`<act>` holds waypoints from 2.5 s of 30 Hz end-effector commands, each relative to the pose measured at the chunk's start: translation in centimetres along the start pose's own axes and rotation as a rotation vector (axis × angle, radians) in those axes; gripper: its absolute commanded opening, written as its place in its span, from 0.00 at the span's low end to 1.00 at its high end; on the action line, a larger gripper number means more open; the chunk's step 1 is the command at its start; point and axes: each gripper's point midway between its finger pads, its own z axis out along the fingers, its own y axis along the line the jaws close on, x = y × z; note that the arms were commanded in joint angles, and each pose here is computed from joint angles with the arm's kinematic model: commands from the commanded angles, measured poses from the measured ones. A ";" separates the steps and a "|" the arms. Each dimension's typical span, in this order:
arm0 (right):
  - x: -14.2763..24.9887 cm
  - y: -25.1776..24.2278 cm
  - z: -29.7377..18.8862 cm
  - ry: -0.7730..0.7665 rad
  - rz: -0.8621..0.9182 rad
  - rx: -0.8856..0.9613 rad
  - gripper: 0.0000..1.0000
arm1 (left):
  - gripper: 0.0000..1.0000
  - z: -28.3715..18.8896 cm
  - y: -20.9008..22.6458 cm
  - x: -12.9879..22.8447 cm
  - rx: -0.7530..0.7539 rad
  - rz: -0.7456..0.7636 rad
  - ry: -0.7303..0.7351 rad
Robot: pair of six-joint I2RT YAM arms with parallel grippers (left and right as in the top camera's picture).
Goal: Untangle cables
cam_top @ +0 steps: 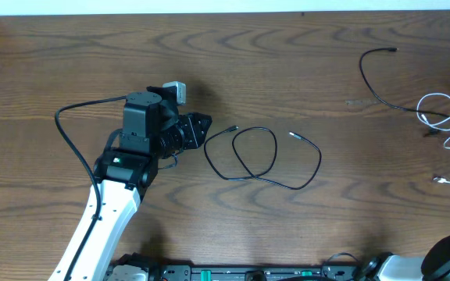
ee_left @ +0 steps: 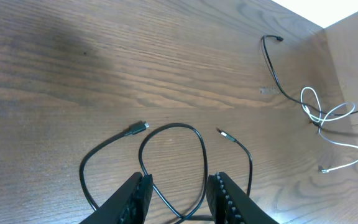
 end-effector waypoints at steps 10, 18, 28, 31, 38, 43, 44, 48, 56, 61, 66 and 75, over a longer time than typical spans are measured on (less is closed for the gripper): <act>9.0 17.7 -3.2 0.246 -0.346 -0.779 0.99 | 0.35 0.0 0.0 -0.2 -0.006 0.021 -0.003; 22.4 24.2 -3.9 0.475 -0.870 -0.854 0.91 | 0.35 0.5 0.5 0.2 -0.016 0.011 0.018; 33.6 25.4 -3.4 0.643 -1.290 -0.643 0.89 | 0.34 2.4 3.8 2.6 -0.139 -0.048 0.125; 35.1 25.2 -3.1 0.651 -1.371 -0.580 0.85 | 0.34 2.8 6.1 4.0 -0.238 -0.073 0.178; 37.8 24.6 -2.6 0.720 -1.409 -0.571 0.53 | 0.35 2.9 9.1 5.8 -0.386 -0.106 0.242; 37.8 24.8 -2.4 0.714 -1.402 -0.570 0.01 | 0.35 2.9 9.2 5.9 -0.388 -0.107 0.246; 37.6 24.9 -2.2 0.708 -1.363 -0.549 0.01 | 0.35 2.9 9.2 6.0 -0.388 -0.107 0.247; 35.1 24.9 -0.6 0.646 -1.203 -0.423 0.01 | 0.35 2.9 9.2 6.0 -0.387 -0.107 0.248; 14.6 19.2 1.5 0.240 -0.889 0.017 0.01 | 0.35 2.8 9.2 6.1 -0.390 -0.110 0.254; -2.3 10.7 -2.8 -0.072 -0.547 0.247 0.01 | 0.35 2.8 9.2 6.1 -0.390 -0.110 0.253; -9.3 3.2 -6.8 -0.232 -0.191 0.332 0.01 | 0.35 2.8 9.2 6.1 -0.391 -0.113 0.253; -4.0 3.4 -0.6 0.026 -0.194 0.166 0.20 | 0.35 2.8 9.2 6.2 -0.389 -0.113 0.254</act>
